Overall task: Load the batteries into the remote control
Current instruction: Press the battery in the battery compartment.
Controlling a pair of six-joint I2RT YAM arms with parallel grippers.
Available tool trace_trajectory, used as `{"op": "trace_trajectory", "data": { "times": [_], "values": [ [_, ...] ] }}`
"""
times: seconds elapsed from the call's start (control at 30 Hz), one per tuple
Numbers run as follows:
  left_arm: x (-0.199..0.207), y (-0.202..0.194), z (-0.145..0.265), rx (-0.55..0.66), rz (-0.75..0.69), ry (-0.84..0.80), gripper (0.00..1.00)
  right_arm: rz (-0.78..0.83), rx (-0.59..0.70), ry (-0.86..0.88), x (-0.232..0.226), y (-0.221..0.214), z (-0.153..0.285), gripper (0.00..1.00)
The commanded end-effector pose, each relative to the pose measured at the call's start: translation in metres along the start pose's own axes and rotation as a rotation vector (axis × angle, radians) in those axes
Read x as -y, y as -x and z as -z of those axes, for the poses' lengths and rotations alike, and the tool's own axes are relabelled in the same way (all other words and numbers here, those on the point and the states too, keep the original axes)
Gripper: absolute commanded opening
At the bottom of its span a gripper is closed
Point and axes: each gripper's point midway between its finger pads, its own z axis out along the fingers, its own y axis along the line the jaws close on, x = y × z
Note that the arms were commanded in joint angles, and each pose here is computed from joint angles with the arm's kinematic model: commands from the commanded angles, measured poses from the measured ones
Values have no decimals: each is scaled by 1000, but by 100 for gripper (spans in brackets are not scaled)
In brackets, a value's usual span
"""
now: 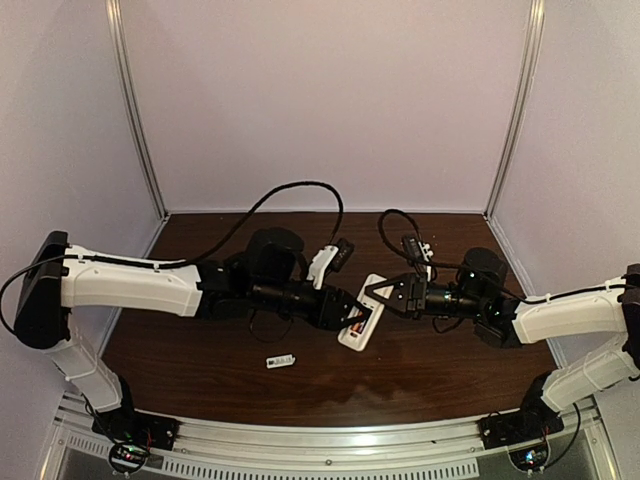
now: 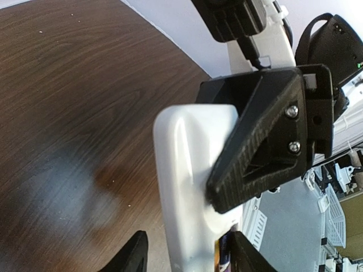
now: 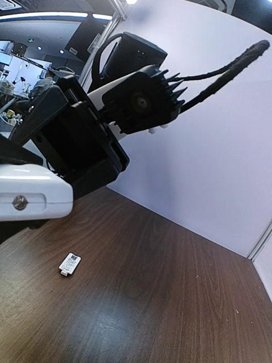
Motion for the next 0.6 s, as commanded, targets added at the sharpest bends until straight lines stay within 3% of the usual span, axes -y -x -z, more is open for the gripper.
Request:
{"op": "trace_trajectory", "data": {
  "times": [0.0, 0.37, 0.57],
  "values": [
    [-49, -33, 4, -144, 3, 162, 56, 106, 40, 168, -54, 15, 4, 0],
    [-12, 15, 53, -4, -145, 107, 81, 99, 9, 89, -24, 5, -2, 0],
    [-51, -14, 77, -107, -166, 247, 80, 106, -4, 31, -9, -1, 0, 0]
  ]
}}
